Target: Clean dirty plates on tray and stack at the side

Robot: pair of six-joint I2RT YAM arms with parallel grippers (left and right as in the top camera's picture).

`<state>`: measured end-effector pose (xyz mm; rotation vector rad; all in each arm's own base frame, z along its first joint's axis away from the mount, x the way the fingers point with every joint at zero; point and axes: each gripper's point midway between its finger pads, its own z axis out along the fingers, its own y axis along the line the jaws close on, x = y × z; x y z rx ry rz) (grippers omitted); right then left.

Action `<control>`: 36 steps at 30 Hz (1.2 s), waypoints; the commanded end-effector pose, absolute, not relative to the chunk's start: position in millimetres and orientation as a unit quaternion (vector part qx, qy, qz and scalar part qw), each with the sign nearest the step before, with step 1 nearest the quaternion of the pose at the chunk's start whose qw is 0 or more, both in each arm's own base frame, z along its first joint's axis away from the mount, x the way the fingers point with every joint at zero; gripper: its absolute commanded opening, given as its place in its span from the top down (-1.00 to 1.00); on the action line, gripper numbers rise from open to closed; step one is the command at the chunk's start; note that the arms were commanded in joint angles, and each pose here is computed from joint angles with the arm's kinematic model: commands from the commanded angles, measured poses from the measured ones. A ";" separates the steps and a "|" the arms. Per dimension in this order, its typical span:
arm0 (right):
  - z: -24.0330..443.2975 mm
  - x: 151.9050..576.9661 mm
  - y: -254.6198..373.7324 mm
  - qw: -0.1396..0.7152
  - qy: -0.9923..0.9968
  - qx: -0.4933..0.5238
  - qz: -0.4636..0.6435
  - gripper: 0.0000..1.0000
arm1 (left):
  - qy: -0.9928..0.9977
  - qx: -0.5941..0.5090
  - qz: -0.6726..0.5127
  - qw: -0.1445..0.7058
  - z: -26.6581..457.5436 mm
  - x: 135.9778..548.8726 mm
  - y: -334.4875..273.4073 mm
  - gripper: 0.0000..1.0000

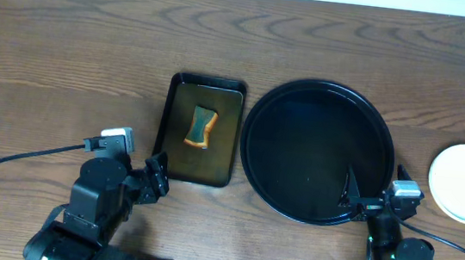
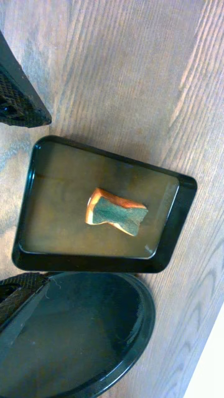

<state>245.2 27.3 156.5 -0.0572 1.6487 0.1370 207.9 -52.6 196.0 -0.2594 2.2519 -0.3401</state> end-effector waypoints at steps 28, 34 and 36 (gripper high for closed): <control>156.3 244.8 28.0 0.677 0.733 -0.025 0.063 -0.99 | 0.721 -0.087 -0.101 0.679 177.4 242.3 -6.0 -0.51; 156.1 244.9 28.0 0.676 0.733 -0.026 0.062 -0.99 | 0.677 0.002 -0.043 0.734 203.1 243.3 -11.6 -0.52; 156.1 244.9 28.0 0.676 0.733 -0.026 0.062 -0.99 | 0.685 0.007 -0.035 0.727 192.8 245.1 -11.1 -0.51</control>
